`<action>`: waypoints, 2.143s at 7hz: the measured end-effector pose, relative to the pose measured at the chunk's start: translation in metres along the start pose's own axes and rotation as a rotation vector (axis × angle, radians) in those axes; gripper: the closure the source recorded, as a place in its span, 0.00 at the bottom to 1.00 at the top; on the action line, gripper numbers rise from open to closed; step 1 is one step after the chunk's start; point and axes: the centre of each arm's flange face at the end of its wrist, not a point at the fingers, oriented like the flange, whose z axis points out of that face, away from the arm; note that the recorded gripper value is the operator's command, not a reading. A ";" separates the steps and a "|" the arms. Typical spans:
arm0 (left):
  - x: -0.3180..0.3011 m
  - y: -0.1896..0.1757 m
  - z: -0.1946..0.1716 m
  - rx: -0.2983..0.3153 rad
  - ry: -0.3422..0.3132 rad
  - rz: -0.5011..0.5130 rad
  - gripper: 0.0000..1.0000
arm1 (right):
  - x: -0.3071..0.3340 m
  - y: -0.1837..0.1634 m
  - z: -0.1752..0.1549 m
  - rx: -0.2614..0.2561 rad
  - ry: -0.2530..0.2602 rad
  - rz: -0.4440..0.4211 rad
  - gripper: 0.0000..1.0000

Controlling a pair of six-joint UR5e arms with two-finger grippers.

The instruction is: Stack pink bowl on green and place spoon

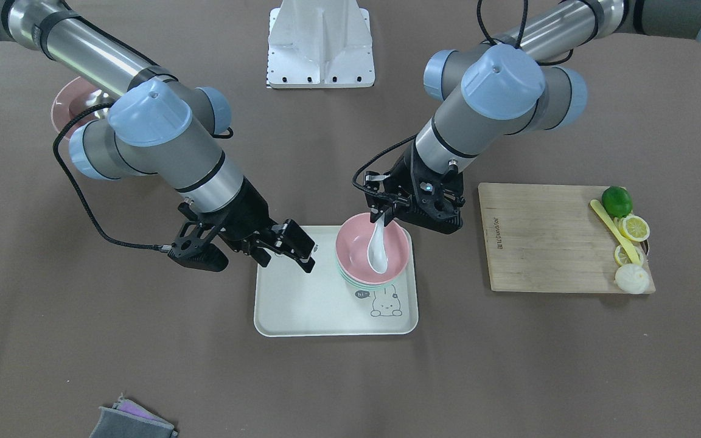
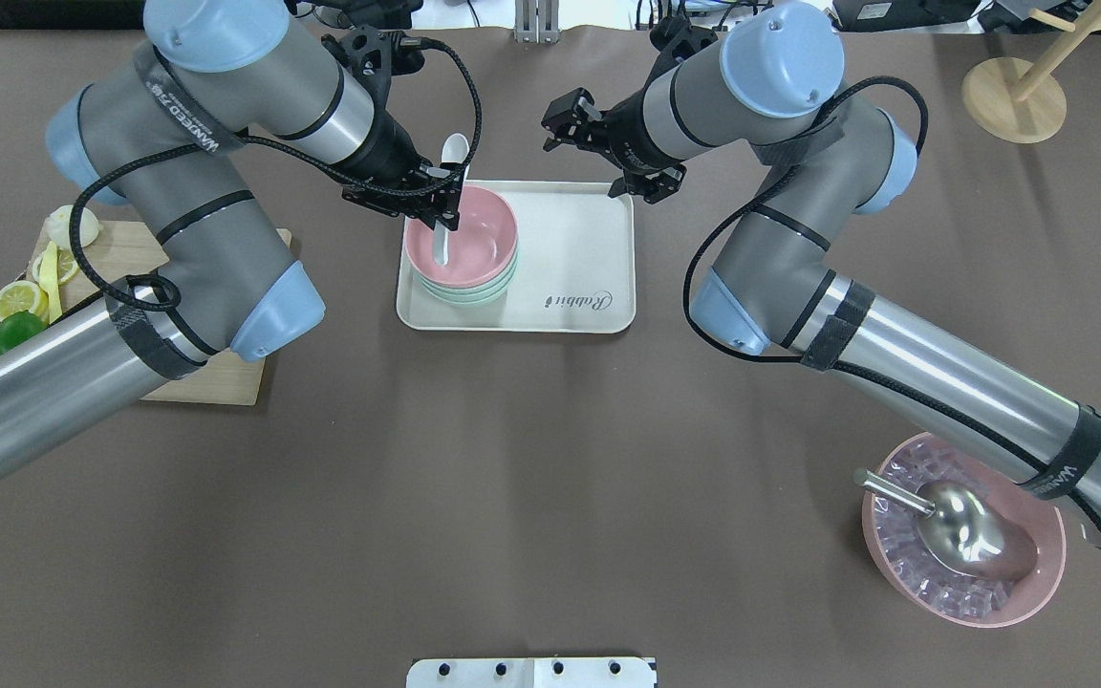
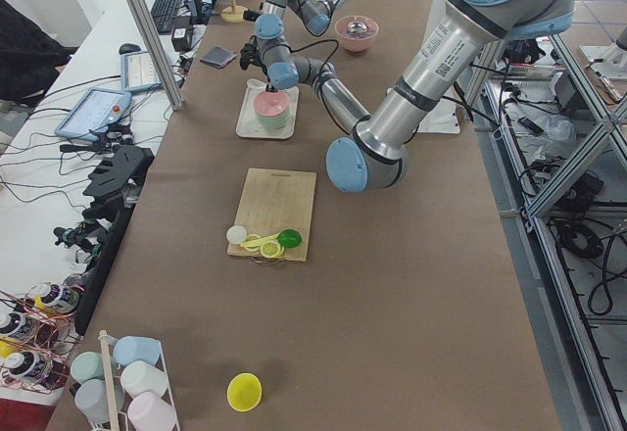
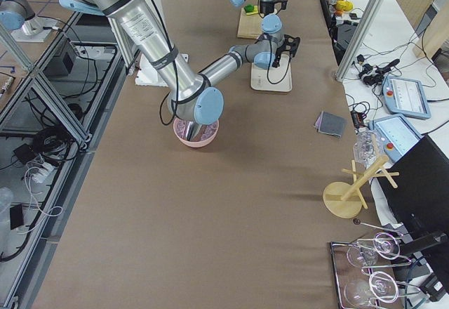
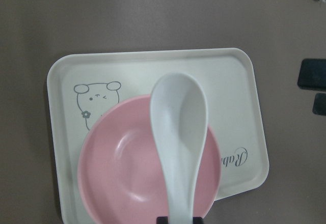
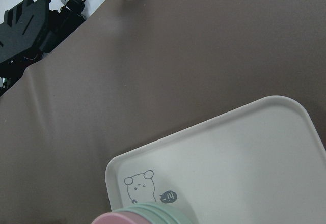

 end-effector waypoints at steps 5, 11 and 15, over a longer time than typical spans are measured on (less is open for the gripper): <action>-0.006 0.000 0.006 -0.001 -0.008 0.013 0.02 | 0.028 -0.035 -0.022 0.000 0.017 0.017 0.00; -0.012 0.011 -0.012 0.018 0.014 0.061 0.02 | 0.069 -0.113 -0.085 -0.058 0.032 0.021 0.00; -0.173 -0.021 -0.109 0.145 -0.153 0.027 0.02 | 0.234 -0.200 -0.167 -0.068 0.121 -0.187 0.00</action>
